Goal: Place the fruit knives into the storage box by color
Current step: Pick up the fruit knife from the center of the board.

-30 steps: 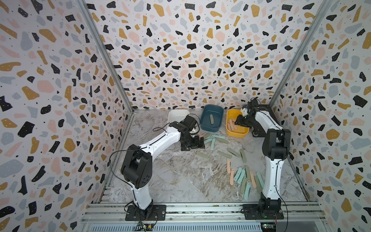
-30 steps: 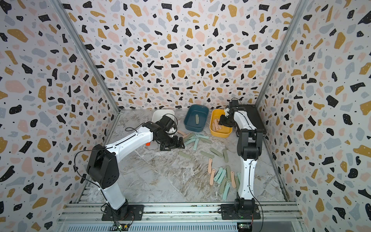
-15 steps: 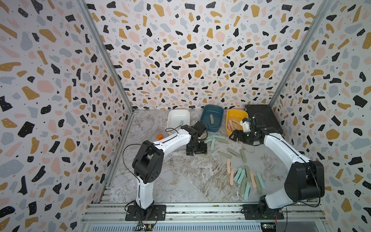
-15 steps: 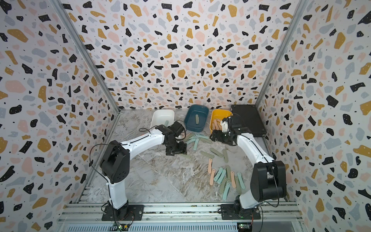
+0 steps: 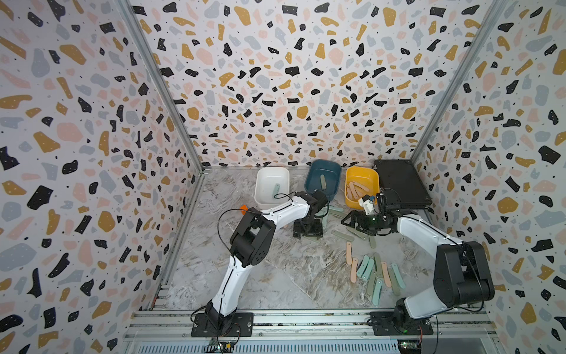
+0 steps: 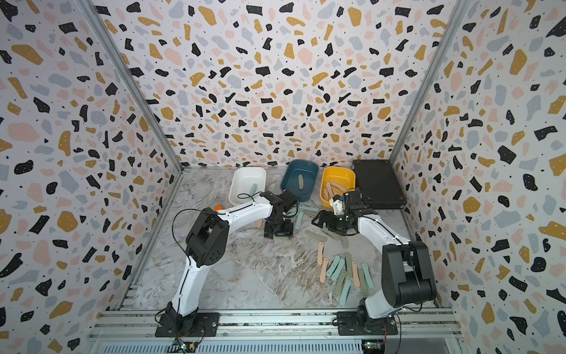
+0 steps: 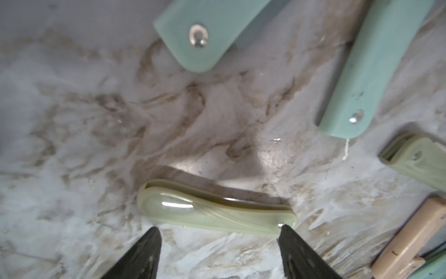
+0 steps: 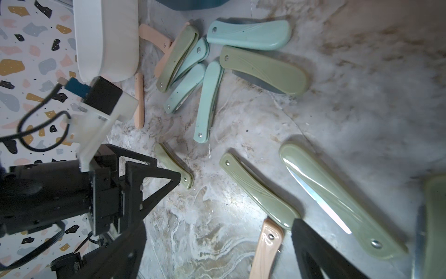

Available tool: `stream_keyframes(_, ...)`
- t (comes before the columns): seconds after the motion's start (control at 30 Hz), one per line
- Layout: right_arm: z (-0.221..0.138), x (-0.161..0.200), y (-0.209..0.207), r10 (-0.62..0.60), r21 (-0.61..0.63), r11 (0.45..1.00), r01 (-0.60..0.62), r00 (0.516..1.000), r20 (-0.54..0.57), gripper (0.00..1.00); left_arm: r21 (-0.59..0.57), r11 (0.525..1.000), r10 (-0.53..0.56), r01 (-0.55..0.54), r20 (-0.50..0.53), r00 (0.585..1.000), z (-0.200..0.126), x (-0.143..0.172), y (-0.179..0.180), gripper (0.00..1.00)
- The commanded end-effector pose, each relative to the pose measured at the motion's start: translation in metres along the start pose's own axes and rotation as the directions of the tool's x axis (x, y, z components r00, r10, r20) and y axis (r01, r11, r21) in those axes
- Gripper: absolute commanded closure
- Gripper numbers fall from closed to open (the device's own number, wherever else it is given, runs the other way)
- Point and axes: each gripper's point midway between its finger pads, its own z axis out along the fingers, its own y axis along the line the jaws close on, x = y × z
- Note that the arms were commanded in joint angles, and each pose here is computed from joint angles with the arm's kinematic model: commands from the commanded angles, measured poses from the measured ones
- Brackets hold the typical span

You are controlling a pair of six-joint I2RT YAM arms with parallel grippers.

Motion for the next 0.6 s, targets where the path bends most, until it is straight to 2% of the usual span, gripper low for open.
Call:
stream_keyframes(0.0,-0.003,-0.001,0.01,-0.014,-0.043,0.999,0.015,1.0,0.016,0.04,-0.087,0.996,0.01,-0.01,-0.01,1.0,0.007,0.0,0.009,0.22)
stream_keyframes(0.2,-0.002,0.0,0.01,-0.019,-0.051,0.999,0.02,1.0,0.019,0.04,-0.116,0.993,0.033,-0.036,-0.028,0.999,0.017,-0.002,0.008,0.17)
stream_keyframes(0.37,0.0,0.002,0.007,-0.013,-0.046,0.999,0.014,1.0,0.013,0.04,-0.123,0.991,0.048,-0.051,-0.029,0.998,0.016,0.003,0.009,0.17)
stream_keyframes(0.5,0.001,0.002,0.005,-0.01,-0.042,0.999,0.01,1.0,0.012,0.04,-0.133,0.99,0.049,-0.052,-0.021,0.999,0.012,0.011,0.018,0.23)
stream_keyframes(0.57,0.002,0.002,0.006,-0.008,-0.043,0.999,0.009,1.0,0.011,0.04,-0.135,0.989,0.054,-0.056,-0.016,0.998,0.009,0.014,0.021,0.31)
